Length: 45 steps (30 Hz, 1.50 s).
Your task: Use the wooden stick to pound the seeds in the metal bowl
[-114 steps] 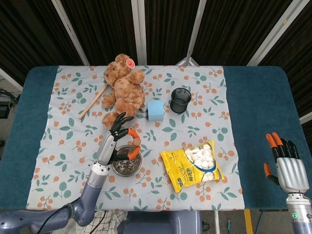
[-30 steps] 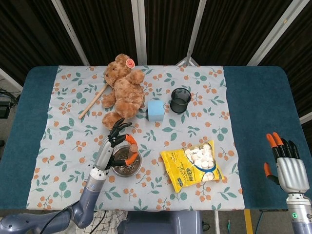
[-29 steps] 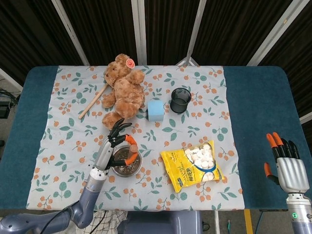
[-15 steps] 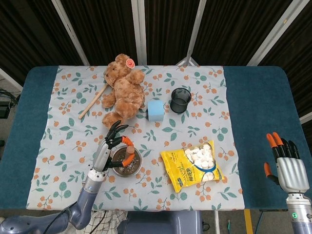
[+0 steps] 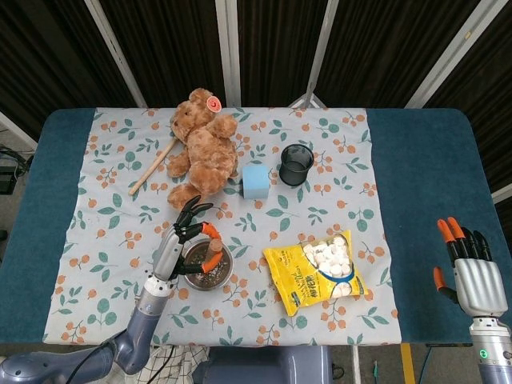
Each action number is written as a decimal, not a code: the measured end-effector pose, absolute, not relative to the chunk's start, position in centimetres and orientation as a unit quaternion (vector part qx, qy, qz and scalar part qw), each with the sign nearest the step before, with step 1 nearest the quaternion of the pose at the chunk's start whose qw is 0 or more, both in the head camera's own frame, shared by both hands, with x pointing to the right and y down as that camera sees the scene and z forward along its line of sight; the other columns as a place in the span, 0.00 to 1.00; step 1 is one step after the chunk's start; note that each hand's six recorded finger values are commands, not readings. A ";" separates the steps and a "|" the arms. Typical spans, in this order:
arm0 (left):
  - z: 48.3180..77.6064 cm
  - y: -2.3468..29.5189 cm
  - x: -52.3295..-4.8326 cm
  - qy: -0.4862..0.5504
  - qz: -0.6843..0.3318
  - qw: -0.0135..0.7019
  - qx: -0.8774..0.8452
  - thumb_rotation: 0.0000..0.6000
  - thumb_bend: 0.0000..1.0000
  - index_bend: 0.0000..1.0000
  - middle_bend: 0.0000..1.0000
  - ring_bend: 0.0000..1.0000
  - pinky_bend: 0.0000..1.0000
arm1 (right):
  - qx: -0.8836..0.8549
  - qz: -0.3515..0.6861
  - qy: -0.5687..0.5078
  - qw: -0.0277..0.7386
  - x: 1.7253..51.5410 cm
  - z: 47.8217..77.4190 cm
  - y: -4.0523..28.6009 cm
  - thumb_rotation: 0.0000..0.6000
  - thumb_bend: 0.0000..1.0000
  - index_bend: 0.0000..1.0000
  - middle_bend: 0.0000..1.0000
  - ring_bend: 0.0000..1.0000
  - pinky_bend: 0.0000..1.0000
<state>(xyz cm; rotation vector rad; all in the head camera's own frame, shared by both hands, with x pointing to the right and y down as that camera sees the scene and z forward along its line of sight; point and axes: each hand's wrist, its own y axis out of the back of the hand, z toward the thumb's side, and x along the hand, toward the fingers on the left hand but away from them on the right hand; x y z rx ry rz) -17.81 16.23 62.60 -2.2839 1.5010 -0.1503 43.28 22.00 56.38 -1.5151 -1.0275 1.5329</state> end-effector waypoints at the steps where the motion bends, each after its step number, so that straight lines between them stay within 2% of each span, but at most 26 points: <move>1: 62.2 16.0 -17.6 0.537 -0.049 0.204 -0.817 1.00 0.88 0.60 0.67 0.16 0.03 | -0.590 0.597 -0.400 0.368 43.3 56.4 22.0 1.00 0.51 0.00 0.00 0.00 0.00; 11: 59.3 14.6 -16.6 0.535 -0.025 0.230 -0.813 1.00 0.88 0.60 0.67 0.16 0.03 | -0.590 0.596 -0.401 0.369 43.3 56.3 22.0 1.00 0.51 0.00 0.00 0.00 0.00; 27: 58.6 13.6 -17.4 0.530 -0.041 0.251 -0.809 1.00 0.88 0.60 0.67 0.16 0.03 | -0.590 0.597 -0.401 0.367 43.3 56.4 22.0 1.00 0.51 0.00 0.00 0.00 0.00; 39: 56.8 10.8 -22.2 0.490 -0.094 0.361 -0.788 1.00 0.88 0.60 0.68 0.16 0.03 | -0.592 0.596 -0.400 0.366 43.3 56.4 22.1 1.00 0.51 0.00 0.00 0.00 0.00; 45: 57.0 10.0 -25.9 0.453 -0.162 0.408 -0.776 1.00 0.88 0.60 0.69 0.18 0.04 | -0.592 0.596 -0.400 0.365 43.3 56.4 22.1 1.00 0.51 0.00 0.00 0.00 0.00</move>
